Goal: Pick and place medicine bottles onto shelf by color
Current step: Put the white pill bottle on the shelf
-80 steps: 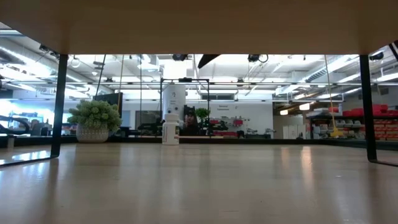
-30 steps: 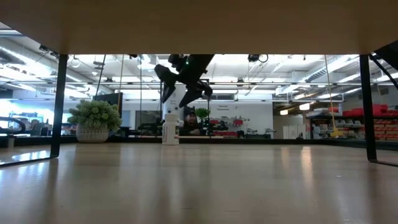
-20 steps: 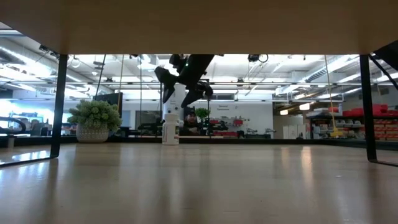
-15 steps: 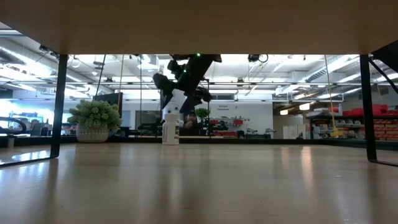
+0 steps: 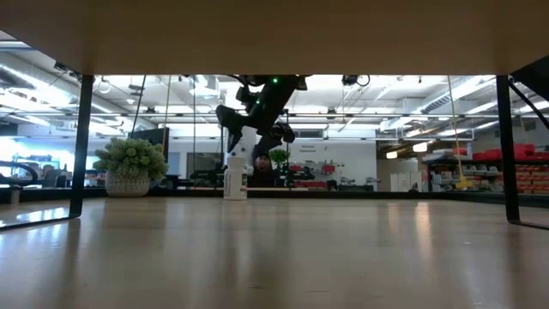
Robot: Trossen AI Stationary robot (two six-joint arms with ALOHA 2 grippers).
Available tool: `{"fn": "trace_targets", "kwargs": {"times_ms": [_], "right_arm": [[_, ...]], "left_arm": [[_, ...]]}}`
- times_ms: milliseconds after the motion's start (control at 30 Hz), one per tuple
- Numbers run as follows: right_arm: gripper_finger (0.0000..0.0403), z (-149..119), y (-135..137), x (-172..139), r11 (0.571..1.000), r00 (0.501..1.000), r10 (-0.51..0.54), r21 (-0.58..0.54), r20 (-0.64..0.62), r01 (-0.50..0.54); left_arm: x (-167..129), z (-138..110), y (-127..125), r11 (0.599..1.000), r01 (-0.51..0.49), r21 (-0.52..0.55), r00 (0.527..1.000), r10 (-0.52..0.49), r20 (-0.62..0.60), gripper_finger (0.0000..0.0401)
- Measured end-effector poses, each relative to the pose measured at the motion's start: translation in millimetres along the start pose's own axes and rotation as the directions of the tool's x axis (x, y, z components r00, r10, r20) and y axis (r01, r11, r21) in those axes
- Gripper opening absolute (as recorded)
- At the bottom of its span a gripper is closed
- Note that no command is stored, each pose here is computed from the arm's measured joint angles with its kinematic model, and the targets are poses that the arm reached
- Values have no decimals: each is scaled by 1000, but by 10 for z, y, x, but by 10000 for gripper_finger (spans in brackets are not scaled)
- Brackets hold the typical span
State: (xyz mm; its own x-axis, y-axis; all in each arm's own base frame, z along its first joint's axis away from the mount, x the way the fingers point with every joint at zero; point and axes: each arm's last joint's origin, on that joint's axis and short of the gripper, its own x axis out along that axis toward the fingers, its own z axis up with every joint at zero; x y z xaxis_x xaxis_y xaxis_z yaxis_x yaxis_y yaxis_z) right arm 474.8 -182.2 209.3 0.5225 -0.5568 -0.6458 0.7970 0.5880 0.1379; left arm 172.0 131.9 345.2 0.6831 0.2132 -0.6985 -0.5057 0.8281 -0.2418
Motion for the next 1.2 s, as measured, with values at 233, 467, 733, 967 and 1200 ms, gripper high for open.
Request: {"fn": "trace_targets", "kwargs": {"times_ms": [233,467,733,967,1200], "right_arm": [[322,25,-32,18,999,999,32,-3,-11,-32],[311,16,-22,16,997,998,61,-35,-31,-62],[271,-14,-9,62,995,995,88,-52,-45,-90],[245,-144,-3,167,992,989,99,-68,-108,-107],[234,-105,19,151,991,993,96,-84,-64,-101]], "left_arm": [[8,-3,-32,1000,10,10,1000,-10,-3,165],[7,-2,-32,1000,10,10,1000,-10,-2,165],[8,-2,-32,1000,10,2,1000,-10,-3,165],[-2,-8,-36,1000,10,-17,1000,-10,-4,165],[-9,-14,-37,1000,10,-24,1000,-10,-7,164]]}}
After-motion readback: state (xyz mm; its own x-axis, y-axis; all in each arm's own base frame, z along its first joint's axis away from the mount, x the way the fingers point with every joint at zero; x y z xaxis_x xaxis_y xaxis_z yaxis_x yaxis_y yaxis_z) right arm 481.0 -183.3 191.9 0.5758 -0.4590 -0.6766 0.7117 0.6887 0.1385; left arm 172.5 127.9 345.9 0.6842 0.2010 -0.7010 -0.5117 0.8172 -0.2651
